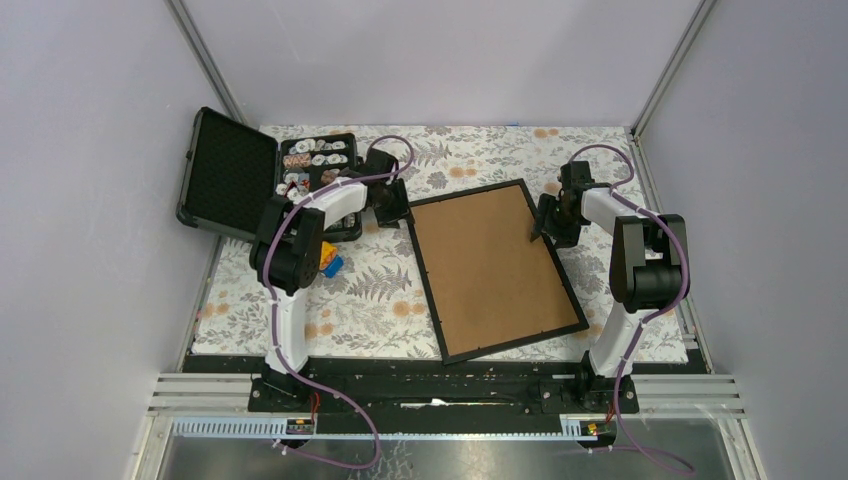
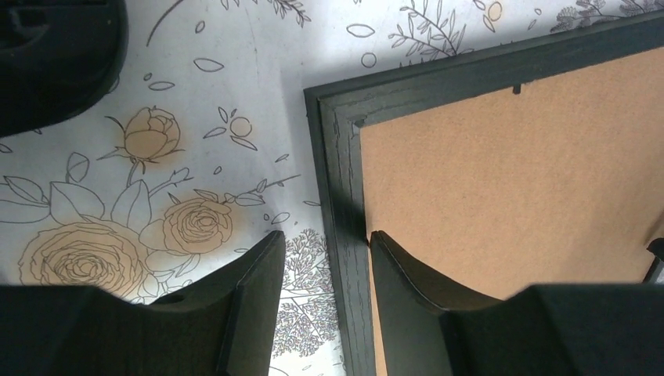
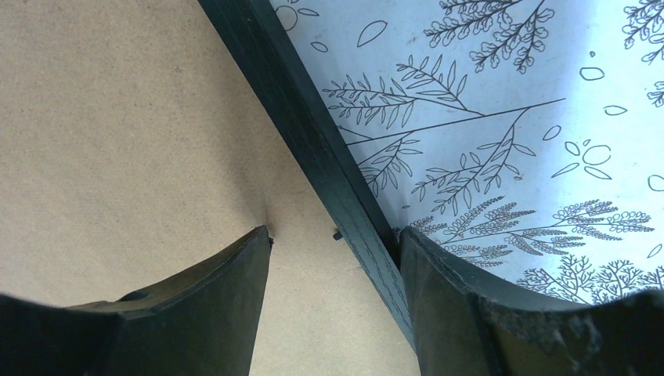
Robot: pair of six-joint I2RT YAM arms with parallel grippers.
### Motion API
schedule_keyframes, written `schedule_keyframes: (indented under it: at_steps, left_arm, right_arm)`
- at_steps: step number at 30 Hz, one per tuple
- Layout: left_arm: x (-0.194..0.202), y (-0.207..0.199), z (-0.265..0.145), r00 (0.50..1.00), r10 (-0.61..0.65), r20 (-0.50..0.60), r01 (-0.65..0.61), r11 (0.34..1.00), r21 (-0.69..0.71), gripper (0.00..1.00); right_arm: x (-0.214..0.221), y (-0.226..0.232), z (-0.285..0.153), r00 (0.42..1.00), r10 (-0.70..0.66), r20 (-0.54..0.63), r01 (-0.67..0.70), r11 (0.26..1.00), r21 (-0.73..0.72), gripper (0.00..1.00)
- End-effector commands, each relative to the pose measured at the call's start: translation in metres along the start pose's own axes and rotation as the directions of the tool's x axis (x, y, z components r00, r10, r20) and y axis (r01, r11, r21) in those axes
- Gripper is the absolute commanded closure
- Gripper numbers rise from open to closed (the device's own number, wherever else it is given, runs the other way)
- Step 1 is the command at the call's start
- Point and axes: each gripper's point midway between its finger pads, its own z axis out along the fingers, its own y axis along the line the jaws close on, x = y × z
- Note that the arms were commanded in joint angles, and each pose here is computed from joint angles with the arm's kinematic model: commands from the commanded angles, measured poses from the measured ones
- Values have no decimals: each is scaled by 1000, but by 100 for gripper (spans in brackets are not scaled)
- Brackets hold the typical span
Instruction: Put the photo into the frame
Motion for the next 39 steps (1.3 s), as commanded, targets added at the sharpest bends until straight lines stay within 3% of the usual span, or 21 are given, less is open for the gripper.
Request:
schedule_keyframes:
  at_steps: [1, 6, 16, 39]
  left_arm:
    - [8, 1, -10, 1000, 17, 4, -17, 998, 55, 51]
    - [0, 2, -20, 999, 0, 33, -3, 996, 92, 48]
    - [1, 13, -7, 999, -31, 13, 30, 998, 57, 55]
    - [17, 37, 15, 999, 49, -17, -52, 974, -221, 59]
  right_arm:
    - [16, 9, 8, 999, -18, -47, 17, 999, -32, 32]
    - [16, 10, 8, 999, -20, -48, 18, 999, -36, 32]
    - [16, 11, 7, 999, -24, -47, 22, 999, -37, 32]
    - [16, 14, 4, 999, -31, -39, 30, 999, -39, 32]
